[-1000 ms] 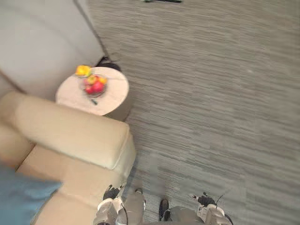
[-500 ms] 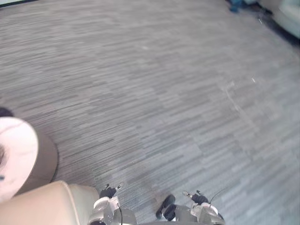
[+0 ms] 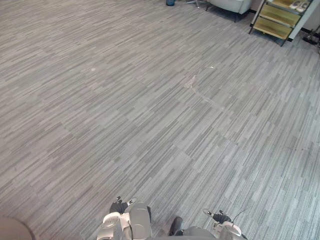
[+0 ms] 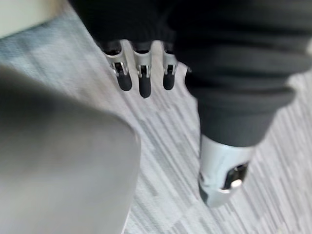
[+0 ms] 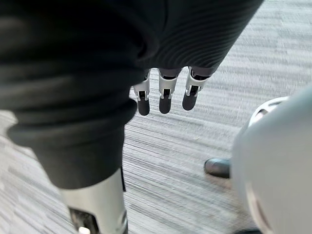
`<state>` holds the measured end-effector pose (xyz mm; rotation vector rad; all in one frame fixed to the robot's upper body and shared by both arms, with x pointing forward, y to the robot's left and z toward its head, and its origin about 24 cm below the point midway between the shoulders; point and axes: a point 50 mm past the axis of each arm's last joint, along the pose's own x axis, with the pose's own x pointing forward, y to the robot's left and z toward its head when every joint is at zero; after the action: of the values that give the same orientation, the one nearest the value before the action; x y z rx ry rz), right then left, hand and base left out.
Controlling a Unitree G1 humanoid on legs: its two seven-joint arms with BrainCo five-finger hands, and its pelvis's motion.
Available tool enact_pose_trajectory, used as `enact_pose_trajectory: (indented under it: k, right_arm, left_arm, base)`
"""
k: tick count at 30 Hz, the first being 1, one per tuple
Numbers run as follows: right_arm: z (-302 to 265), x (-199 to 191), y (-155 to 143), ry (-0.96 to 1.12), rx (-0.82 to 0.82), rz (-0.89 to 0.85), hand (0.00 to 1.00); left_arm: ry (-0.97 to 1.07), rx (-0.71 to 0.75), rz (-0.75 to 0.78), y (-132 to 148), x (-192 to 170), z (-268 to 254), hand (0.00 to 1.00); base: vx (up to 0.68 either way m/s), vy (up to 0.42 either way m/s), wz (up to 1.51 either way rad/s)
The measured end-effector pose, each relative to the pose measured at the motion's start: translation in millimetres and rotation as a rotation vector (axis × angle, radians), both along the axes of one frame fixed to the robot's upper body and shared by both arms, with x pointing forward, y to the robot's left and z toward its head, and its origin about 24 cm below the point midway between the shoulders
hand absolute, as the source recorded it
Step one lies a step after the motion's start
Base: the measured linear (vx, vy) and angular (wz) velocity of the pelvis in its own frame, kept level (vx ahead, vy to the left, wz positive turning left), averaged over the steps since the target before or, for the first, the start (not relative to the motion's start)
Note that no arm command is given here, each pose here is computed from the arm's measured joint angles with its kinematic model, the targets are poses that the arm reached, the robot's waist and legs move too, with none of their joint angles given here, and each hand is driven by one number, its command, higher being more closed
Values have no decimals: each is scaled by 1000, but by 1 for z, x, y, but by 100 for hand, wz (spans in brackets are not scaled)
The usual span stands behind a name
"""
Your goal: Pick up cushions and gather them together orderly.
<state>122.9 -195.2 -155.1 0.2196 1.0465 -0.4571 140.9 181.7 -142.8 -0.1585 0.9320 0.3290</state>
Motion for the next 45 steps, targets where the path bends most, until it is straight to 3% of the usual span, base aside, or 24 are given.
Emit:
enact_pose_trajectory:
  k: [4,14,17,21,28,31,36,45]
  right_arm:
    - [-3,-6,12,9,37,-4,0]
    - [4,11,6,-67,44,-25,0]
    - [0,2,-1,-22,42,-45,0]
    - [4,2,-20,-23,-2,-61,0]
    - [8,22,-13,-60,23,-69,0]
    - [8,20,-15,-60,15,-68,0]
    - [2,7,7,-36,70,-61,0]
    - [3,0,1,-59,58,-84,0]
  left_arm:
    - [20,8,21,7,-6,-2,0]
    - [59,11,-23,6,-7,-5,0]
    - [87,25,-31,13,-13,-7,0]
    - [101,-24,22,1,-25,-11,0]
    - [2,-4,1,4,-3,0,0]
    - [-12,-13,2,0,2,2,0]
    - [1,14,-27,9,4,3,0]
    - [22,-9,-66,-3,3,-1,0]
  base:
    - [481,159,-87]
    - [358,18,-32]
    - [468,-260,17]
    - [526,-263,10]
    - [594,-111,-10]
    - [559,80,-53]
    - [596,134,-2]
    - [520,1,38]
